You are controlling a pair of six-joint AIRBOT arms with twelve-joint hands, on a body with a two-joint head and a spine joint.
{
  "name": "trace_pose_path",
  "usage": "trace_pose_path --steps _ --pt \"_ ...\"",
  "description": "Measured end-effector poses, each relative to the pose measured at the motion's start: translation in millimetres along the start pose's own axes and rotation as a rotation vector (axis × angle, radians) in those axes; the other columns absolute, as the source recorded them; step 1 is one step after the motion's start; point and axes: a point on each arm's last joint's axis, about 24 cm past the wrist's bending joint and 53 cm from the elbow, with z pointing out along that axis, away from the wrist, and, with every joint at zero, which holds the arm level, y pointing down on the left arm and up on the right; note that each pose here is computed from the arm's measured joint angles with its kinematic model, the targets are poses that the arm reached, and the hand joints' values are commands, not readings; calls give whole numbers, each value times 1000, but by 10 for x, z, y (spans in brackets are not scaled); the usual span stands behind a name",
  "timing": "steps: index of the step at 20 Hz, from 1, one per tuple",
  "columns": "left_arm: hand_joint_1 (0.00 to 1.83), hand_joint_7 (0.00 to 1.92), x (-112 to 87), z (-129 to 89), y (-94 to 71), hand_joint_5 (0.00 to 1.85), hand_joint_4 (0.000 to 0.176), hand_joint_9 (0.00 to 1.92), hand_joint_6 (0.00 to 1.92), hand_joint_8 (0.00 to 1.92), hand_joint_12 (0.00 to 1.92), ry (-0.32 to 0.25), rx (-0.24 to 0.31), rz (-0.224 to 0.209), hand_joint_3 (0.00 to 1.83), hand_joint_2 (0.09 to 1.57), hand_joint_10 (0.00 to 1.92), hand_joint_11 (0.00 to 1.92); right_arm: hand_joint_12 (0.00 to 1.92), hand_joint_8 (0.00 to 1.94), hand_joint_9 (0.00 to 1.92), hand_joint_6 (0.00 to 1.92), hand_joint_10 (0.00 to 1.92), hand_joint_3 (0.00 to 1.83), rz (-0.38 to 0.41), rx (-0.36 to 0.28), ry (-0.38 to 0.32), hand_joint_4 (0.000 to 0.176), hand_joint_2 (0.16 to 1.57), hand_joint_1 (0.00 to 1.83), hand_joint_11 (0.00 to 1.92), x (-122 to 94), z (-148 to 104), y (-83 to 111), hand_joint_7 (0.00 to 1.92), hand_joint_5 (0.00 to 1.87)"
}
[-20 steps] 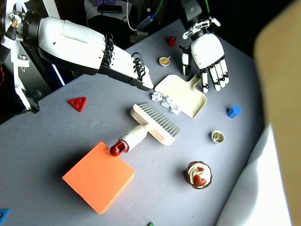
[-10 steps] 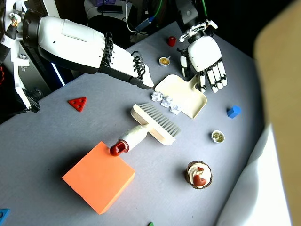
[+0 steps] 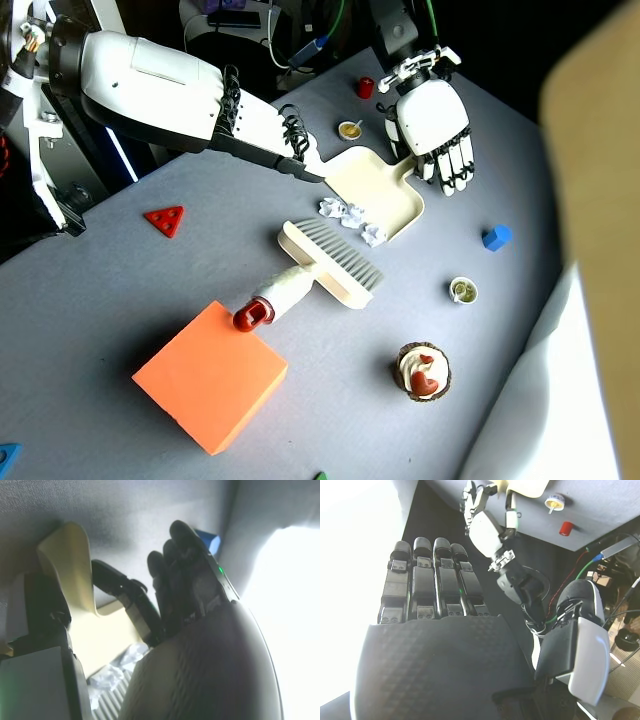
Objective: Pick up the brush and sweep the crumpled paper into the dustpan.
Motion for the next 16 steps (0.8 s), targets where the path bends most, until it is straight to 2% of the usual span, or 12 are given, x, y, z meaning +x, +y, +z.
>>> trace_pose_path --steps 1,3,4,6,7,10,13,16 --pt "1169 428 -19 9 -5 1106 0 337 763 1 227 -5 1 3 1 1063 0 281 14 2 118 1 1 9 0 0 0 0 1018 417 108 0 0 1 113 75" --pt "1176 438 -91 45 -6 1107 0 332 759 3 232 -20 7 14 0 1062 0 270 34 1 135 2 4 10 1 6 -8 0 1103 754 161 -16 -1 -8 104 79" --pt "1172 427 -118 58 5 1095 0 326 781 2 244 -23 9 13 1 1067 1 265 25 0 117 0 1 3 1 9 -13 0 1103 807 142 -28 -2 -16 91 71" --pt "1180 444 -176 83 29 1129 0 356 722 2 267 -32 7 8 0 1055 4 297 31 5 147 7 4 0 1 24 -32 0 1026 1021 163 -73 -3 -49 142 133" --pt "1180 444 -206 93 36 1129 0 356 722 2 267 -39 3 6 0 1055 4 297 31 5 147 7 4 0 0 30 -42 0 1026 1021 163 -94 -6 -57 142 133" --pt "1169 446 -262 122 -23 1108 0 349 759 0 265 -45 21 1 2 1061 0 263 72 8 298 7 12 0 -19 53 -65 0 977 1249 287 -138 -15 -97 287 247" --pt "1154 410 -311 143 -137 1090 0 319 793 0 258 -51 50 1 2 1069 0 225 84 3 371 3 9 0 -90 96 -87 0 972 1307 349 -176 -44 -110 309 269" --pt "1158 415 -372 160 -196 1108 0 329 762 3 277 -58 67 -3 0 1063 3 241 73 0 341 1 3 0 -171 172 -138 0 937 1307 353 -249 -38 -73 268 274"
